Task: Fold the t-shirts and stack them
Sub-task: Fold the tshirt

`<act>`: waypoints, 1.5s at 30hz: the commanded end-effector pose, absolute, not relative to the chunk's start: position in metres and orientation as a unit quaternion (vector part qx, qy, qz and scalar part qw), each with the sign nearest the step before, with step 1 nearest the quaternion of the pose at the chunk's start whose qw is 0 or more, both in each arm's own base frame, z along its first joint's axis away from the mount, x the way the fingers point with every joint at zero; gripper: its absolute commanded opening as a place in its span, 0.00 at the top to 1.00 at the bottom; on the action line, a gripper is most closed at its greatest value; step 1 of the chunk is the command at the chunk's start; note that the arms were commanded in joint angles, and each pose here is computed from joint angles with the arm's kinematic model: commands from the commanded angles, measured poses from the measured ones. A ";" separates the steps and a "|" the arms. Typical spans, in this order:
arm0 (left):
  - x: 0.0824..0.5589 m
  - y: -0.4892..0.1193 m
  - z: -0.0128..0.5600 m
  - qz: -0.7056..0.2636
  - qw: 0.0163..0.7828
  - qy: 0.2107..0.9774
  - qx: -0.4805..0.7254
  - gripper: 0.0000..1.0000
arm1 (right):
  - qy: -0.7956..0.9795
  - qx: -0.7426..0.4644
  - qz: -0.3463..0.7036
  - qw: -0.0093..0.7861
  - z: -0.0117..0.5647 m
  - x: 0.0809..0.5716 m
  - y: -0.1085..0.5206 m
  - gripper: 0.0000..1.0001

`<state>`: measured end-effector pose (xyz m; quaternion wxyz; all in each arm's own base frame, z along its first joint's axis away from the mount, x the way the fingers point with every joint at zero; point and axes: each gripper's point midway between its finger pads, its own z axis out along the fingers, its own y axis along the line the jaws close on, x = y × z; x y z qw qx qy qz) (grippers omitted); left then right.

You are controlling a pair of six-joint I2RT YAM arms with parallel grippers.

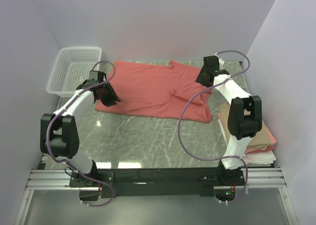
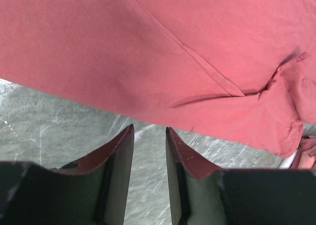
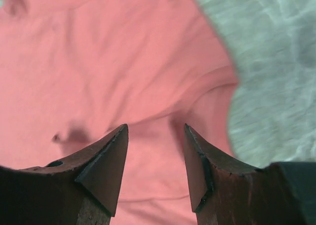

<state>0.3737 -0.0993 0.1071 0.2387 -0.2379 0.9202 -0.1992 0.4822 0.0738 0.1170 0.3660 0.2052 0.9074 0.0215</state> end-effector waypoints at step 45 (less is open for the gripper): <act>0.381 -0.106 0.101 -0.212 0.238 0.919 -0.230 0.65 | 0.859 0.162 0.209 0.438 0.110 0.489 0.077 0.82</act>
